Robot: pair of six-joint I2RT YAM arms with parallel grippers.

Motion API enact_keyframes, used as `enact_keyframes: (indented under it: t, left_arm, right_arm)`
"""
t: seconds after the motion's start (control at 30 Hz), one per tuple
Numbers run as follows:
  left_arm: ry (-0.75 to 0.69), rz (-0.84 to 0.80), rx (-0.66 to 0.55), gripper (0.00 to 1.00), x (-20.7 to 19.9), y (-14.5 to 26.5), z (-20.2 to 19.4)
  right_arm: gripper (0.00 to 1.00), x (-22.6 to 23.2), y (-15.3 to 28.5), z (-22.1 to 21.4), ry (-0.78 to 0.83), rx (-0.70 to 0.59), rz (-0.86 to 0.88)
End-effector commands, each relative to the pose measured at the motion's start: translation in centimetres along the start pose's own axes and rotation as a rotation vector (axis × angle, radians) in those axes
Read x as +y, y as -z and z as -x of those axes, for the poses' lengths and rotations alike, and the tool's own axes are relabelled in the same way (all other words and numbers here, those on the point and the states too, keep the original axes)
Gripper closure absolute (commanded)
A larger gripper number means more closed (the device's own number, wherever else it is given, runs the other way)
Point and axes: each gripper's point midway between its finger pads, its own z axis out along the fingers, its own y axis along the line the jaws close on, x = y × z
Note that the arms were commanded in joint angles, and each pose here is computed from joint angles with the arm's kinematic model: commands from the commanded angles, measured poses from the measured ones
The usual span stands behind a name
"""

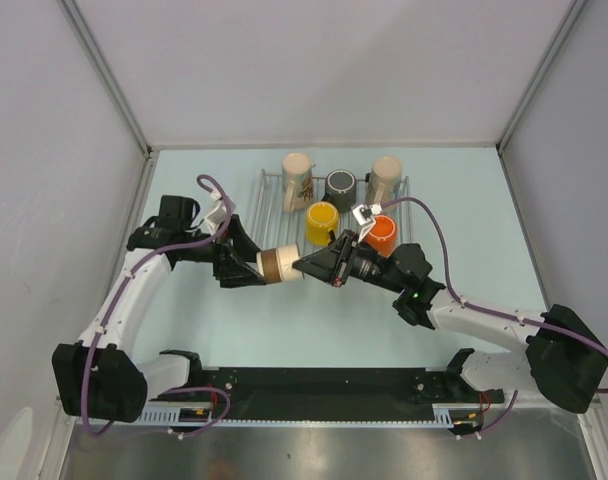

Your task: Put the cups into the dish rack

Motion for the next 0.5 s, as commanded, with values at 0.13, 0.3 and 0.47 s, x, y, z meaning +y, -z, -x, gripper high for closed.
enact_keyframes:
  t: [0.13,0.3,0.47]
  left_arm:
    - [-0.09,-0.105,-0.197,0.27,-1.7,1.0,4.3]
    - [-0.084,-0.112,-0.219,0.27,-1.4,1.0,4.7]
    - [-0.112,-0.111,-0.222,0.28,-1.9,1.2,5.1]
  right_arm:
    - [1.0,1.9,-1.3,0.3,-0.013,-0.041,0.114]
    - [1.0,1.2,-2.4,-1.2,-0.042,-0.018,0.124]
    - [1.0,1.0,-3.3,-2.2,-0.08,-0.016,0.165]
